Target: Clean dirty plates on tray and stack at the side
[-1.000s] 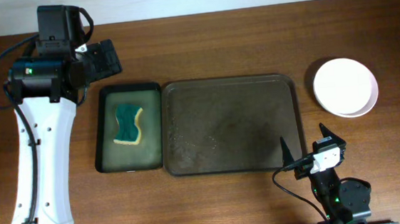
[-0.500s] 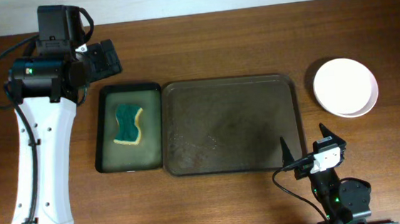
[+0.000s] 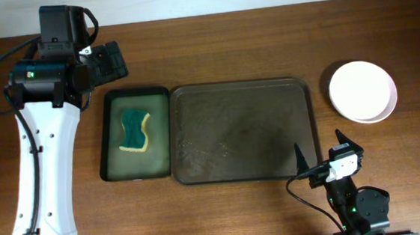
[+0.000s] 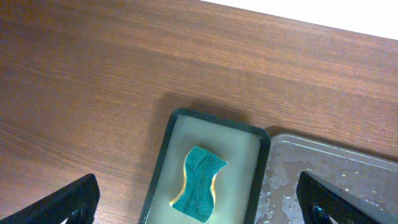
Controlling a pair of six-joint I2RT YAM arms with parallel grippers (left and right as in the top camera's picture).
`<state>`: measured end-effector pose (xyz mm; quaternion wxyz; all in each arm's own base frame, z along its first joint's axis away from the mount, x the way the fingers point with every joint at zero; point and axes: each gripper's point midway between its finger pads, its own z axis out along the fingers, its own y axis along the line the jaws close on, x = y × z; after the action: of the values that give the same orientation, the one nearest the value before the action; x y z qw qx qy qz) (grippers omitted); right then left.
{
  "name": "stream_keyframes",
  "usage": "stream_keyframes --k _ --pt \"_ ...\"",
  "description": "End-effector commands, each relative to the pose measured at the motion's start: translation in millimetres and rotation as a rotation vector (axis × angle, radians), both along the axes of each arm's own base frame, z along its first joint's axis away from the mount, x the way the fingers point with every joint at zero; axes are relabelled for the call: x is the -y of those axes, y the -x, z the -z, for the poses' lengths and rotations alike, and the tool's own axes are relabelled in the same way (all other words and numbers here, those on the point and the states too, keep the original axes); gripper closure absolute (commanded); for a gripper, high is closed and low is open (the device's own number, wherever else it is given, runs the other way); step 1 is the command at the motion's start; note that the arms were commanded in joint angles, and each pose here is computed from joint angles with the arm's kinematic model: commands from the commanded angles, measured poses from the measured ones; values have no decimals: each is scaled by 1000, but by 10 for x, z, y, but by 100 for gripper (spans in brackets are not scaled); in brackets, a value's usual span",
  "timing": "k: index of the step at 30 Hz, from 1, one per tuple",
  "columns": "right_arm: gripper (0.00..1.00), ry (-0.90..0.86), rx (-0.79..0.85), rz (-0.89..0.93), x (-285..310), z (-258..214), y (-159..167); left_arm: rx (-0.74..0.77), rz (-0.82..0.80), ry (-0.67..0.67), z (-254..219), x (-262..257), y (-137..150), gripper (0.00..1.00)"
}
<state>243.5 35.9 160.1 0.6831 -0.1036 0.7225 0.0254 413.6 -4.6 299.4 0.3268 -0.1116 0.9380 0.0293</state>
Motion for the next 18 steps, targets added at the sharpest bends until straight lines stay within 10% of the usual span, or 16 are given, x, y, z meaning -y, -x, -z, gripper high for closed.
stream_keyframes --k 1,18 --pt "2 -4 -4 22 41 21 -4 -2 2 1 -13 14 32 1" --pt "2 -4 -4 22 41 21 -4 114 36 13 -627 -89 1979 1"
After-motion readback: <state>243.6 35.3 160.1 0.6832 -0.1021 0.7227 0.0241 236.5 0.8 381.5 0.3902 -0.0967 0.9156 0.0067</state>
